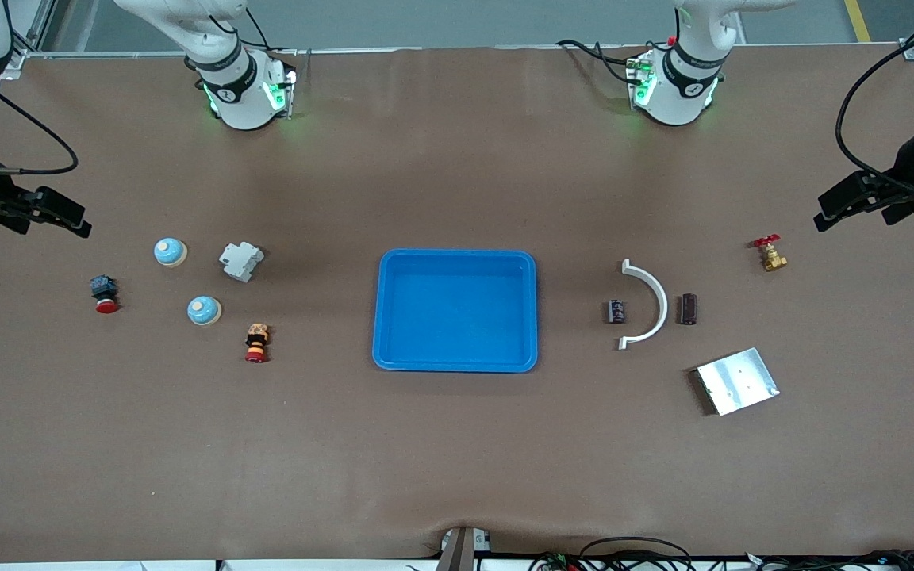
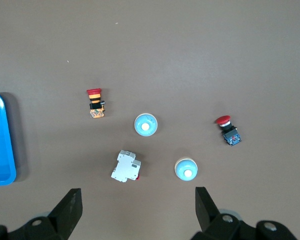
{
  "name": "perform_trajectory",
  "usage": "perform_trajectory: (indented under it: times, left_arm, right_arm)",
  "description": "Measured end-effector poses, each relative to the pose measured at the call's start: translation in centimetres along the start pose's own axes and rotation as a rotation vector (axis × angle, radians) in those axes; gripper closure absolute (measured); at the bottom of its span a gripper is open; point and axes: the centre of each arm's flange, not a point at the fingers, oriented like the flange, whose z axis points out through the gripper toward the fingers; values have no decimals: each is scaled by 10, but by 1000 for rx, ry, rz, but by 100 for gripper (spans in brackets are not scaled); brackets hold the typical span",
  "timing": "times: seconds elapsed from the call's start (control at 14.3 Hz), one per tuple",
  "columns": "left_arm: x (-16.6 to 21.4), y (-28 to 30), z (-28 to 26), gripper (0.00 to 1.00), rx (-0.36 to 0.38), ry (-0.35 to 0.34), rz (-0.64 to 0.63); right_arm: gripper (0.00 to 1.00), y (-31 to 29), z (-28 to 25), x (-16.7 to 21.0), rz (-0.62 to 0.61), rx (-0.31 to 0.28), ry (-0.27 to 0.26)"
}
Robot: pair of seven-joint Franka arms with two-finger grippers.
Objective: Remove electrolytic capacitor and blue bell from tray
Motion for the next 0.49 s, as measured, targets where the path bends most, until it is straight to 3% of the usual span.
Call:
perform_trajectory:
  times: [0.49]
  left_arm:
    - [1, -5, 2, 0, 0, -4, -8]
  right_arm:
    - [0, 0, -5, -4, 47, -2, -1]
